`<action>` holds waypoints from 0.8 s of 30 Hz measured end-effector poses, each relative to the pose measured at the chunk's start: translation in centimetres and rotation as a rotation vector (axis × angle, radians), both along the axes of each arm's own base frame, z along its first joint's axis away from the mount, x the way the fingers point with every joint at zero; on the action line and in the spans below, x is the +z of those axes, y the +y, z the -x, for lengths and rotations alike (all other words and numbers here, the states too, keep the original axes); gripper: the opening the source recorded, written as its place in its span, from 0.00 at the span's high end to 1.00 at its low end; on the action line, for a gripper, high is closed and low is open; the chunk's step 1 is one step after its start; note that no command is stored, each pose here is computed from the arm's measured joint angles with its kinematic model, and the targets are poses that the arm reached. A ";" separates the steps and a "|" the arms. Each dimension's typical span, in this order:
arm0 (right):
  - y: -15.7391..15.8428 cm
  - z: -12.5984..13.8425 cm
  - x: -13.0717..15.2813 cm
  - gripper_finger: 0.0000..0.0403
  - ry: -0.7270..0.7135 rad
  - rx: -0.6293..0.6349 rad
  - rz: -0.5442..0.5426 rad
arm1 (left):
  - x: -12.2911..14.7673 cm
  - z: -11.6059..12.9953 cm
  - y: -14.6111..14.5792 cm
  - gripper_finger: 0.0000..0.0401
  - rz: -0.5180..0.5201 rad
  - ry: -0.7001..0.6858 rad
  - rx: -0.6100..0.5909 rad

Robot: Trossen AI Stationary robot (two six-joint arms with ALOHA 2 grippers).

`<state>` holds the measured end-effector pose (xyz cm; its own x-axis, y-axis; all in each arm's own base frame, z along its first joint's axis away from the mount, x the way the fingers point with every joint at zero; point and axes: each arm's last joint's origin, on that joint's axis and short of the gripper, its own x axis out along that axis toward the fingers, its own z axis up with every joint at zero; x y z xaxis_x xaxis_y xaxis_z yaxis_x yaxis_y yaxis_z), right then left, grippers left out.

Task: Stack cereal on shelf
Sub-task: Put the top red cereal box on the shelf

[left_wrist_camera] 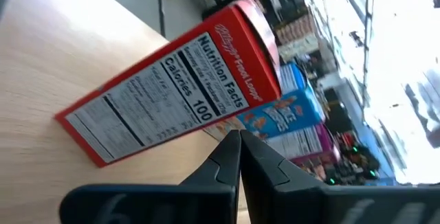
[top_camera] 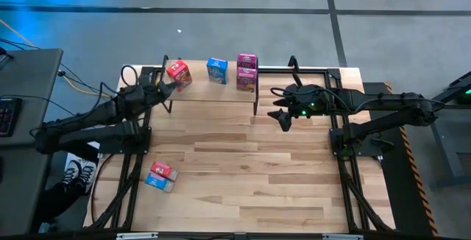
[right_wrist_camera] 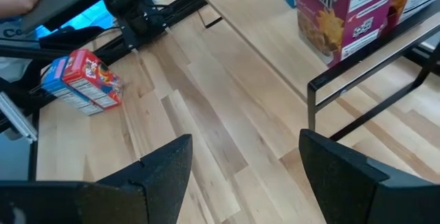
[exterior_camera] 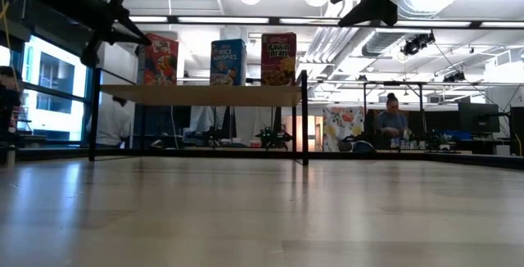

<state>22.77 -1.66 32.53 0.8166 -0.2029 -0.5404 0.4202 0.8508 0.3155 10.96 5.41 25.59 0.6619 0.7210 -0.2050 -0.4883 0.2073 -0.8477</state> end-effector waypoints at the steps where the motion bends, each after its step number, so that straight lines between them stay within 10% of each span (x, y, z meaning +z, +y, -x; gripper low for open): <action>1: 0.0 0.0 0.0 0.35 0.000 -0.006 0.004 | 0.0 -0.1 -0.1 1.00 -0.001 0.003 0.016; 24: -0.1 0.0 0.0 0.35 0.008 -0.010 0.058 | -0.6 -2.2 0.3 1.00 0.025 -0.025 0.151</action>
